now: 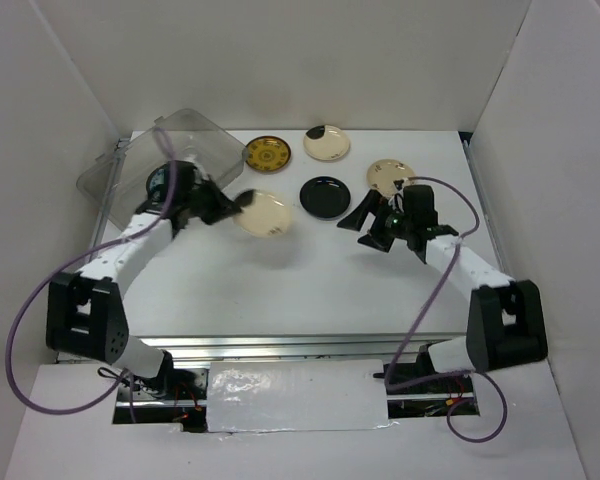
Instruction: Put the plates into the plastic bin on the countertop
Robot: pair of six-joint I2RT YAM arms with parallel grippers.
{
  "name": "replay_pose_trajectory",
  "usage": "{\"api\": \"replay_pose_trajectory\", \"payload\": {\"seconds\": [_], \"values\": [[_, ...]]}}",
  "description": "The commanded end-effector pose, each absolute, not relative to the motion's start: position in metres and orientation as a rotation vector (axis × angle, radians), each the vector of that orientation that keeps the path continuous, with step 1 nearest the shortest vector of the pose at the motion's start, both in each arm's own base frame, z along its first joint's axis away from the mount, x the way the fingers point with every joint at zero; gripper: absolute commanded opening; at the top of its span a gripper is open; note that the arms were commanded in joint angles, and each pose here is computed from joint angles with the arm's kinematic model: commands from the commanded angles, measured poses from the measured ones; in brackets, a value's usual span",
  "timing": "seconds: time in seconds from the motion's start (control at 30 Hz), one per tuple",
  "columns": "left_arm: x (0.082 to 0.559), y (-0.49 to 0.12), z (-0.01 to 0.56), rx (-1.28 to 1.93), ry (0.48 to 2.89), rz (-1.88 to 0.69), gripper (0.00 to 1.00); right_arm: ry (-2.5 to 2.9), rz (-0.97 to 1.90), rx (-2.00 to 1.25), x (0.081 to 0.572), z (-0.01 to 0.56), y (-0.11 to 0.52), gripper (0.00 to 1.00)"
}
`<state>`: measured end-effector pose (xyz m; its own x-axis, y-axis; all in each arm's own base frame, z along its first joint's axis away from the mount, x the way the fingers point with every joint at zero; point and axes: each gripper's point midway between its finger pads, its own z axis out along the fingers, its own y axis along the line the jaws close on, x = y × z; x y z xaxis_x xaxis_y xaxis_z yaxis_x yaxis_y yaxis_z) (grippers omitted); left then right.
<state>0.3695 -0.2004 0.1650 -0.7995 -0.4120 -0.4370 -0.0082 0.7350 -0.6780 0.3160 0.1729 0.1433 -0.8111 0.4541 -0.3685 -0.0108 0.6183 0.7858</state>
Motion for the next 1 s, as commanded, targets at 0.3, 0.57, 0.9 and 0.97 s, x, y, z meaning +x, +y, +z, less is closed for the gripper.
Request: {"api": "replay_pose_trajectory", "payload": {"seconds": [0.3, 0.57, 0.9, 0.97], "values": [[0.458, 0.1, 0.194, -1.204, 1.749, -0.511, 0.0, 2.351, 1.002, 0.53, 0.422, 0.089, 0.147, 1.0], [0.528, 0.14, 0.184, -1.208, 1.809, -0.436, 0.09, 2.334, 1.037, 0.499, 0.419, 0.089, 0.153, 1.0], [0.526, 0.116, 0.166, -1.223, 1.927, -0.39, 0.74, 2.339, 0.951, 0.539, 0.422, 0.09, 0.14, 1.0], [0.514, 0.107, 0.167, -1.221, 1.952, -0.386, 0.79, 2.371, 0.925, 0.564, 0.425, 0.077, 0.138, 1.0]]}}
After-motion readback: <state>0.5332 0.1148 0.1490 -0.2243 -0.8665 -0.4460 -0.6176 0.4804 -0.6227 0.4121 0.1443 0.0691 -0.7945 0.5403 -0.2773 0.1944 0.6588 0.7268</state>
